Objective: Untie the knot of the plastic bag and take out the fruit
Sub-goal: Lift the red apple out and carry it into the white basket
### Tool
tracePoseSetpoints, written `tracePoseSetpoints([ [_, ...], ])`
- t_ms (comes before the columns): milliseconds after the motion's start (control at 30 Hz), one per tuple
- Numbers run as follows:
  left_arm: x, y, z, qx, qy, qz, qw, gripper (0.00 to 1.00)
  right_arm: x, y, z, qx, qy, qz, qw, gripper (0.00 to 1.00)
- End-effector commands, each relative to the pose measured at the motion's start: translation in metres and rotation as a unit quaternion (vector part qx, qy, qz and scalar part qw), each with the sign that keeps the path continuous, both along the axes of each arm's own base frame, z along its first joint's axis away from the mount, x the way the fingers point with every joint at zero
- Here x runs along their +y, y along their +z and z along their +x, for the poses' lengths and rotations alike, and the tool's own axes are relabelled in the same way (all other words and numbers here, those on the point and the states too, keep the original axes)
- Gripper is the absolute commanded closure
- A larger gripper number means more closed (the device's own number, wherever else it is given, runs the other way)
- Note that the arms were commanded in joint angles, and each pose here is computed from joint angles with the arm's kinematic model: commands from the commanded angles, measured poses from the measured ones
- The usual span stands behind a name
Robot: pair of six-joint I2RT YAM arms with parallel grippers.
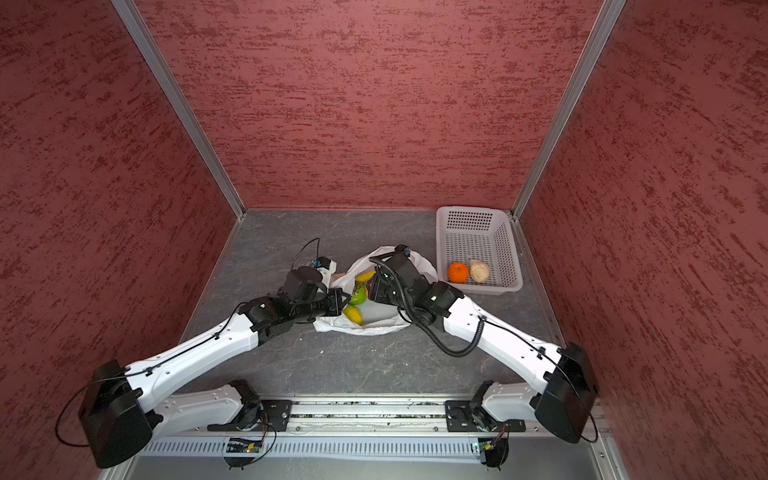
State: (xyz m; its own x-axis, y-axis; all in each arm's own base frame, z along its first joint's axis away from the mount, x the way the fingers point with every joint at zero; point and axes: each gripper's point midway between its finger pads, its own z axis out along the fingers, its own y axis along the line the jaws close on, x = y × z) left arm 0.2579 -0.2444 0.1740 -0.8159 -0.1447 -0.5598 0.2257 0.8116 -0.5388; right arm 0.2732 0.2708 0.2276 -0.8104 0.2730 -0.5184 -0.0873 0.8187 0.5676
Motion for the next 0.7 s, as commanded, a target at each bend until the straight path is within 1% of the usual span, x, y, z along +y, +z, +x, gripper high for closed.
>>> tracePoseSetpoints([
  [0,0.001,0.009,0.002,-0.01,0.004,-0.005,1.0,1.0,-0.027,0.029,0.006,-0.017,-0.026,-0.005,0.999,0.64],
  [100,0.001,0.01,0.001,-0.011,0.004,-0.005,1.0,1.0,-0.053,0.048,0.017,-0.033,-0.049,-0.002,0.998,0.64],
  [233,0.001,0.012,0.003,-0.014,0.005,-0.004,1.0,1.0,-0.101,0.075,0.038,-0.059,-0.089,-0.01,0.994,0.64],
  [367,0.001,0.012,0.003,-0.014,0.005,-0.004,1.0,1.0,-0.154,0.085,0.059,-0.072,-0.137,-0.018,0.988,0.64],
  [500,0.002,0.011,0.004,-0.013,0.006,-0.002,1.0,1.0,-0.203,0.077,0.081,-0.076,-0.188,-0.027,0.979,0.64],
  [667,0.003,0.013,0.005,-0.014,0.008,-0.001,1.0,1.0,-0.253,0.042,0.115,-0.068,-0.244,-0.057,0.966,0.64],
])
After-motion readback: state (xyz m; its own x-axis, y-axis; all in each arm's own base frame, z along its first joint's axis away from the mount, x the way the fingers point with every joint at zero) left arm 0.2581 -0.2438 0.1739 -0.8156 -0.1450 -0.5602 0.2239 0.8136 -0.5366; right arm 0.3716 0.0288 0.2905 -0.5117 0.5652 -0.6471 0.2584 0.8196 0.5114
